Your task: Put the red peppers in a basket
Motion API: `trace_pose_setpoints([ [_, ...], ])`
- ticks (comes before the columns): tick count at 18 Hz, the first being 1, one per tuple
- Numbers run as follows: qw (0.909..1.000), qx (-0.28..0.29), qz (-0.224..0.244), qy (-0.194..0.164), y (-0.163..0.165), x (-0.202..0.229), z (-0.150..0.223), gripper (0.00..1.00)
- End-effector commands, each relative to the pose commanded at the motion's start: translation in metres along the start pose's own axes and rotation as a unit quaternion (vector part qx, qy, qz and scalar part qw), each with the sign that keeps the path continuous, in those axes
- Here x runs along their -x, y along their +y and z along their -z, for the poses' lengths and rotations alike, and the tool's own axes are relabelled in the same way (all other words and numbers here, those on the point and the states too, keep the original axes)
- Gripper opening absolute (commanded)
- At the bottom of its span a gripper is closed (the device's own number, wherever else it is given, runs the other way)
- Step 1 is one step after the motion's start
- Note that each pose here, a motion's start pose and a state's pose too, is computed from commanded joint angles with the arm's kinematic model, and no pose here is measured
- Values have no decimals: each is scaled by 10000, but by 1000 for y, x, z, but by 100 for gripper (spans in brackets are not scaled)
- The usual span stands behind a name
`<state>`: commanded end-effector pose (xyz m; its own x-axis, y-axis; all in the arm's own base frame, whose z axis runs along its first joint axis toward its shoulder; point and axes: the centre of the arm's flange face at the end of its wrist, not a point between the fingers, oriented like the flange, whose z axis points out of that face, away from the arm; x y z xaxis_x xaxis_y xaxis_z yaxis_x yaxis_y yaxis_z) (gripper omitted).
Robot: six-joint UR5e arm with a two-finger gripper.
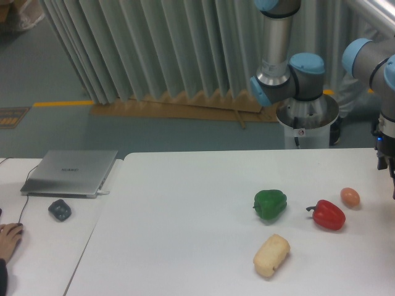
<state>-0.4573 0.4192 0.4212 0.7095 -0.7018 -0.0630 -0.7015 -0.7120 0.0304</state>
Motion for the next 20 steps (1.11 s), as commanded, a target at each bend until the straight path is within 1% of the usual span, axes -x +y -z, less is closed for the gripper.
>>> trace_pose_setpoints([
  [1, 10000, 22, -13, -82, 1, 0, -3, 100],
  [12, 9999, 21, -67, -75, 2, -1, -5, 100],
  [18, 9998, 63, -96, -143, 2, 1, -3, 100],
  [19, 9997, 82, -187, -154, 1, 1, -2, 100],
  [20, 9991, 87, -393, -137, -2, 1, -2, 100],
])
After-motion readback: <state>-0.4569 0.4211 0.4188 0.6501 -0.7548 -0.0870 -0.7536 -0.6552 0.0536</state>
